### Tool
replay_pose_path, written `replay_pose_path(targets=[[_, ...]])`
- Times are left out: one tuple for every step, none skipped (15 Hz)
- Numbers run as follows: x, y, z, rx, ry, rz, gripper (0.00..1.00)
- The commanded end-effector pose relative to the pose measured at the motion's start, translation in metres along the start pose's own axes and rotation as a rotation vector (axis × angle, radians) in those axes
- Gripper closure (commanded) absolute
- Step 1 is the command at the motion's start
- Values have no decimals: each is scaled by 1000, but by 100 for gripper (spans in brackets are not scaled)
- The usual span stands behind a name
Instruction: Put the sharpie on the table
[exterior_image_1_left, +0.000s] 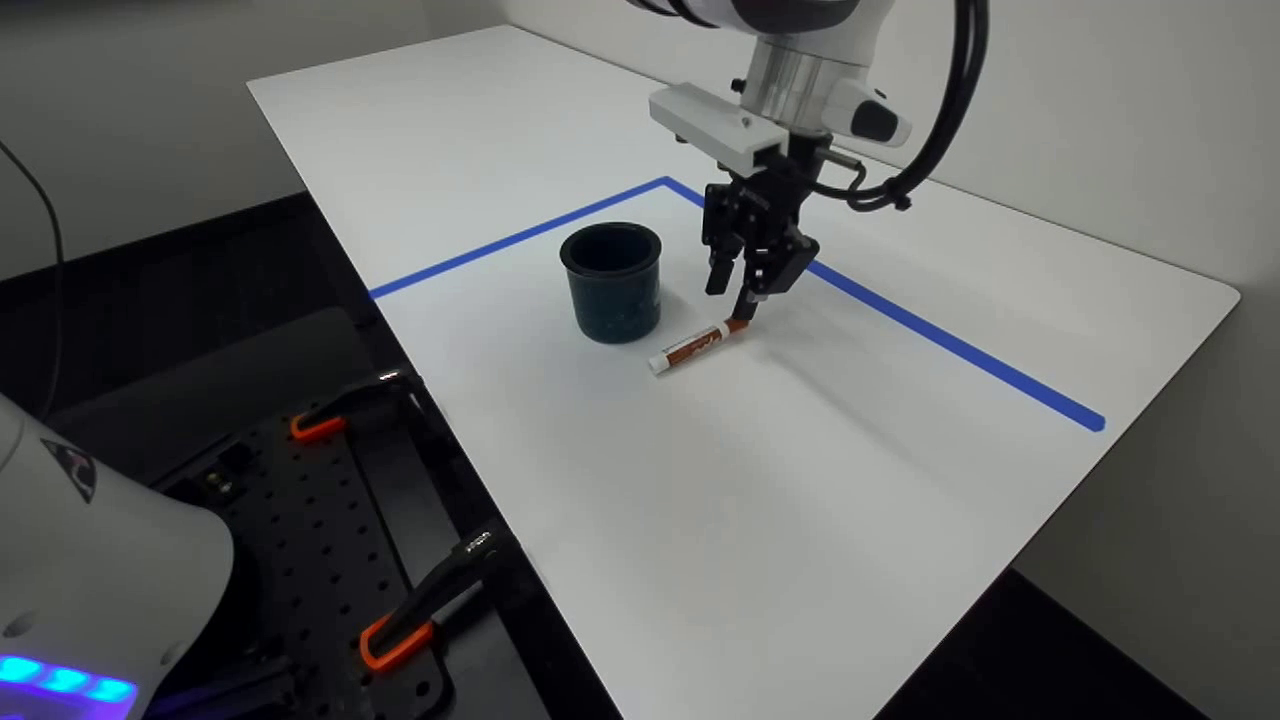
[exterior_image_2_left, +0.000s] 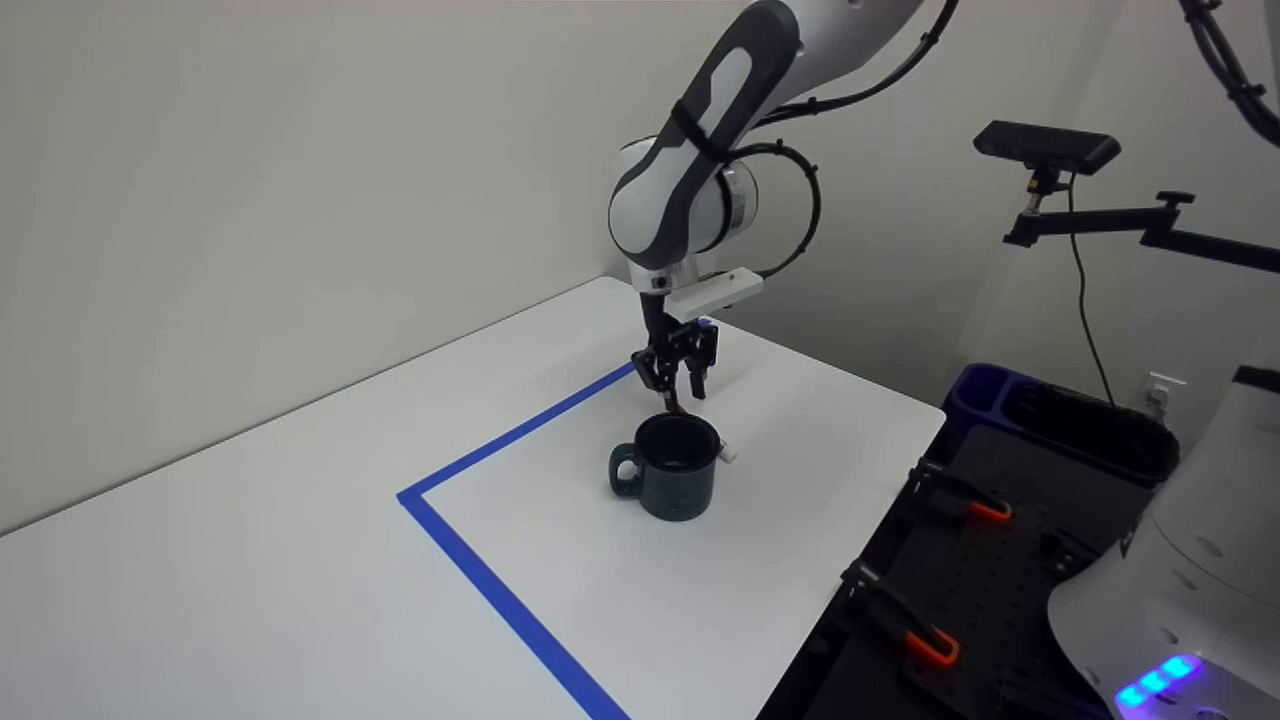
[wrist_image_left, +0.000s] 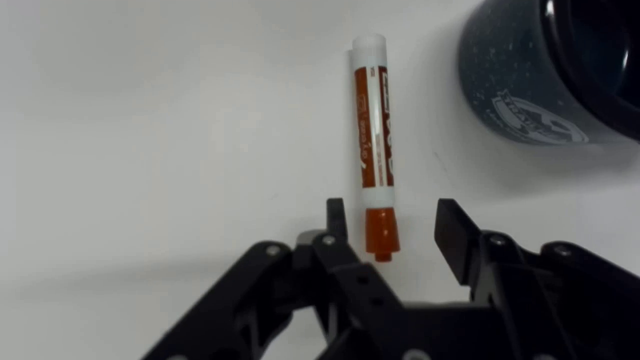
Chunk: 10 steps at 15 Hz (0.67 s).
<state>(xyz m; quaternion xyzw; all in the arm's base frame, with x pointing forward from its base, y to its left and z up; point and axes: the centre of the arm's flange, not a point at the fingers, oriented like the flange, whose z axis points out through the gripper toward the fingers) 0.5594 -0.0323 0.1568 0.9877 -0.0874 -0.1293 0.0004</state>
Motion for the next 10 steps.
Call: replay_pose_path(targets=[[3,5,-23,30,9,3,18],[2,6,-29,31,20,7,11],[2,7,-34,32,29,9,2],[3,8,-40,30,39,13,0],[3,9,-45,30,45,15,0],[3,9,-49,27,49,21,0],[5,10,-53,27,53,25,0],[5,9,-56,27,57,26,0],[6,8,-59,27,57,27,0],[8,8,-59,25,56,26,0]])
